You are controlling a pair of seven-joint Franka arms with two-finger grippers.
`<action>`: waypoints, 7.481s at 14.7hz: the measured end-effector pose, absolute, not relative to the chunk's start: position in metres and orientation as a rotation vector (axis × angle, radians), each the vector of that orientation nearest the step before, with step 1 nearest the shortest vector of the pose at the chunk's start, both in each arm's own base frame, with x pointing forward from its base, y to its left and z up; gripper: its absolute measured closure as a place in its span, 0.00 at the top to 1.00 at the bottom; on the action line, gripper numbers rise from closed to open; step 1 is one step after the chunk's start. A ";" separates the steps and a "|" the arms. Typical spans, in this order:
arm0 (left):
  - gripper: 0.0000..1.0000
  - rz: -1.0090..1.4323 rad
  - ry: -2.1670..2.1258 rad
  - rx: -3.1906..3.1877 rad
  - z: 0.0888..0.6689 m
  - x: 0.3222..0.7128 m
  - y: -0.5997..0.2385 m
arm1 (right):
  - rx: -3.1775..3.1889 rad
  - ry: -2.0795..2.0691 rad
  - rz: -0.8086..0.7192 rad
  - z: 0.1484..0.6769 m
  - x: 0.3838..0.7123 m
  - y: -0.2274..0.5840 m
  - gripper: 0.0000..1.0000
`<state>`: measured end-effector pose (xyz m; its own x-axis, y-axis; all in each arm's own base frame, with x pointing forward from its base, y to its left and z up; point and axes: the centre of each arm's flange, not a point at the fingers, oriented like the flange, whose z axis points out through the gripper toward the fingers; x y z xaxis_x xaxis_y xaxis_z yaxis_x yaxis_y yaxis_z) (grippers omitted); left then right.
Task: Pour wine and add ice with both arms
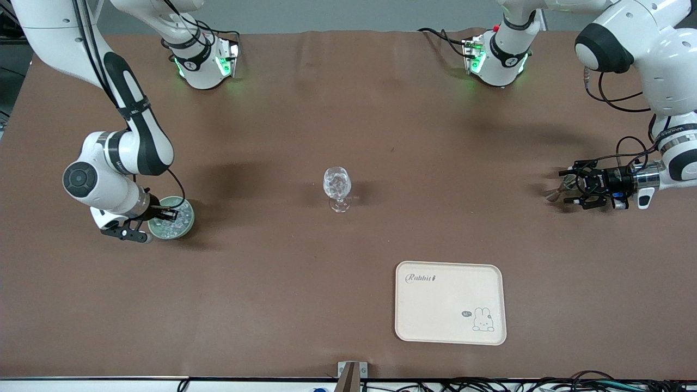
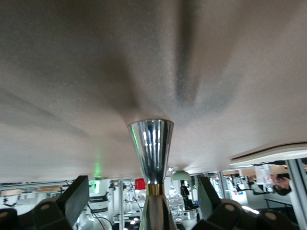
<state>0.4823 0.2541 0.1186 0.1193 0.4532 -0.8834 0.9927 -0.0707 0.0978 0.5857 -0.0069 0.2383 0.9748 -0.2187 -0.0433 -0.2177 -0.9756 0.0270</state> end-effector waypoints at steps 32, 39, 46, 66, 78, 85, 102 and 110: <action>0.56 -0.873 1.476 1.463 0.113 0.474 0.259 | 3.122 -0.328 0.091 0.675 0.548 -0.056 0.23; 0.21 -0.888 1.484 1.451 0.113 0.474 0.258 | 3.124 -0.326 0.050 0.671 0.545 -0.055 0.23; 0.21 -1.006 1.482 1.363 0.131 0.495 0.246 | 3.124 -0.324 0.045 0.672 0.544 -0.055 0.23; 0.21 -1.110 1.233 1.451 0.239 0.570 0.166 | 3.129 -0.305 0.156 0.681 0.525 -0.055 0.23; 0.21 -1.196 1.194 1.528 0.323 0.589 0.059 | 3.129 -0.301 0.156 0.681 0.525 -0.055 0.23; 0.21 -1.154 1.278 1.592 0.361 0.566 -0.066 | 3.129 -0.300 0.156 0.681 0.525 -0.055 0.23; 0.21 -0.918 1.562 1.826 0.354 0.544 -0.321 | 3.129 -0.300 0.155 0.681 0.525 -0.055 0.23; 0.21 -0.896 1.677 1.982 0.323 0.585 -0.382 | 3.129 -0.300 0.154 0.681 0.525 -0.055 0.23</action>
<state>0.5852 -0.3823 0.3226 0.0782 0.7219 -0.6875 0.9728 -0.2062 -0.1058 0.5253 -0.0545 0.6806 0.9771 -0.1895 0.0968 -0.1890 -0.9819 -0.0152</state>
